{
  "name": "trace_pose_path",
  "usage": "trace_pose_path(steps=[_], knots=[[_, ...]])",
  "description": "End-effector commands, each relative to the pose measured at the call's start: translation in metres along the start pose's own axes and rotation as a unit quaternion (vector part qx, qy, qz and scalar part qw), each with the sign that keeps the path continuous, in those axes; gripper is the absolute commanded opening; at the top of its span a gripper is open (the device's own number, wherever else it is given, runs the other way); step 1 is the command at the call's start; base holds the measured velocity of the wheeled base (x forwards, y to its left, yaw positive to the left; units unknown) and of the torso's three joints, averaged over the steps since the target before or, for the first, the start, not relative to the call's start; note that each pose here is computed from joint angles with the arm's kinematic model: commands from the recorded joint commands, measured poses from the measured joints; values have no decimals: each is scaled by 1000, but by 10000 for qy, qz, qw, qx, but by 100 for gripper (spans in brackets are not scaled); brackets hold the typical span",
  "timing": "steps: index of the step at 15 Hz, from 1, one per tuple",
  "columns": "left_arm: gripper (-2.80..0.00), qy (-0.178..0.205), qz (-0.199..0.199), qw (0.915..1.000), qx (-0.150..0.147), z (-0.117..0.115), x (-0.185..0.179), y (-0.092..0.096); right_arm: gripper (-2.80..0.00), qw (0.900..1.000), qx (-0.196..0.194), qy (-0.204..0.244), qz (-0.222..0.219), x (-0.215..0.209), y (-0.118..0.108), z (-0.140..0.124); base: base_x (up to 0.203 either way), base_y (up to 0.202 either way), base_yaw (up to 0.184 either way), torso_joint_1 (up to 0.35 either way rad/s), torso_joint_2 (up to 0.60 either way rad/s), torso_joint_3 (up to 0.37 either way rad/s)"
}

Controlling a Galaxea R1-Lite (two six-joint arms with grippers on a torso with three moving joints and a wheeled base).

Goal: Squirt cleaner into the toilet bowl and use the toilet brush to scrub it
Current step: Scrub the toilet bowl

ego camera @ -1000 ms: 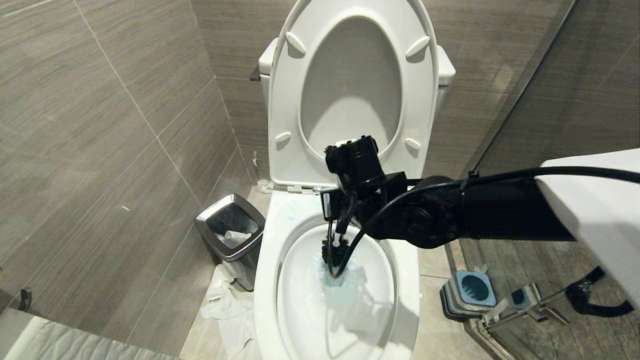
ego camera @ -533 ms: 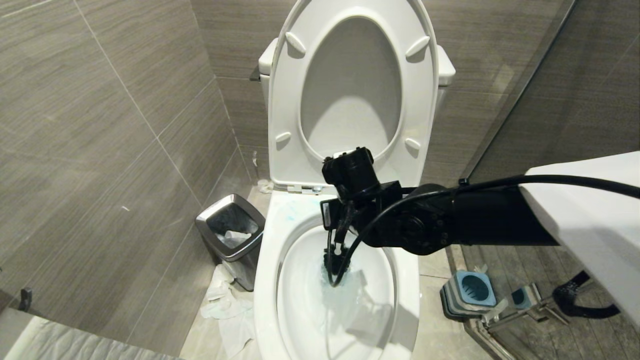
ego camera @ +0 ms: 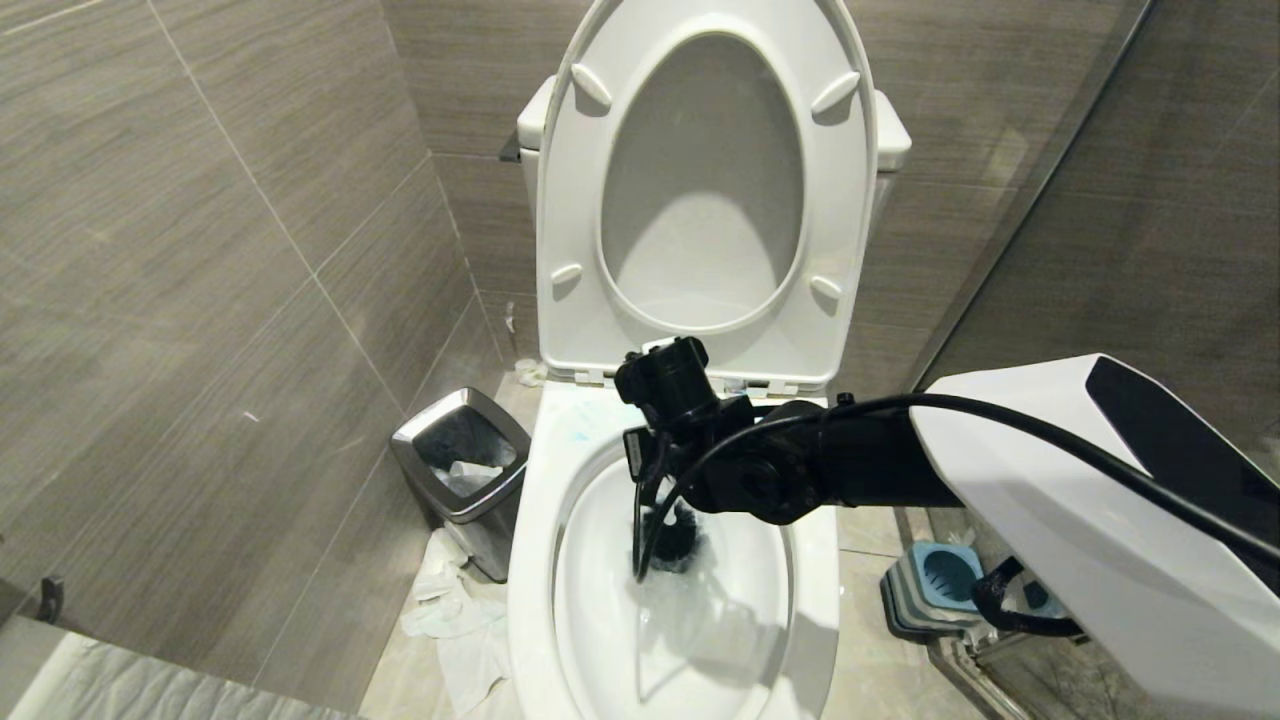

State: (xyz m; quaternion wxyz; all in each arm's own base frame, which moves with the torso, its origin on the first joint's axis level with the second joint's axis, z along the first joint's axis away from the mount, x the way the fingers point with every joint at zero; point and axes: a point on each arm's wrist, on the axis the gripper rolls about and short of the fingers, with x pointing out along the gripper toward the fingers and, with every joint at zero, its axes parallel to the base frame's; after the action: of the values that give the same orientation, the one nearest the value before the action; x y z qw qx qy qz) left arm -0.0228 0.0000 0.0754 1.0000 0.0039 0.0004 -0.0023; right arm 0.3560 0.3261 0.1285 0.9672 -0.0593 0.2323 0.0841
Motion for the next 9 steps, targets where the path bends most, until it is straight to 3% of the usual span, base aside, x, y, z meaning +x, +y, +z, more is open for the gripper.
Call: trace_pose_path(steps=[1,4,9], knots=[[-280,11,0,10000,0,0,0,0,-280,9998,101,-158,15,-18,-7,15,0,0,0,0,0,0],[-280,7,0,10000,0,0,0,0,-280,9992,215,-349,30,-47,-21,34,0,0,0,0,0,0],[-280,3,0,10000,0,0,0,0,-280,9994,164,-202,-224,-38,-27,23,0,0,0,0,0,0]])
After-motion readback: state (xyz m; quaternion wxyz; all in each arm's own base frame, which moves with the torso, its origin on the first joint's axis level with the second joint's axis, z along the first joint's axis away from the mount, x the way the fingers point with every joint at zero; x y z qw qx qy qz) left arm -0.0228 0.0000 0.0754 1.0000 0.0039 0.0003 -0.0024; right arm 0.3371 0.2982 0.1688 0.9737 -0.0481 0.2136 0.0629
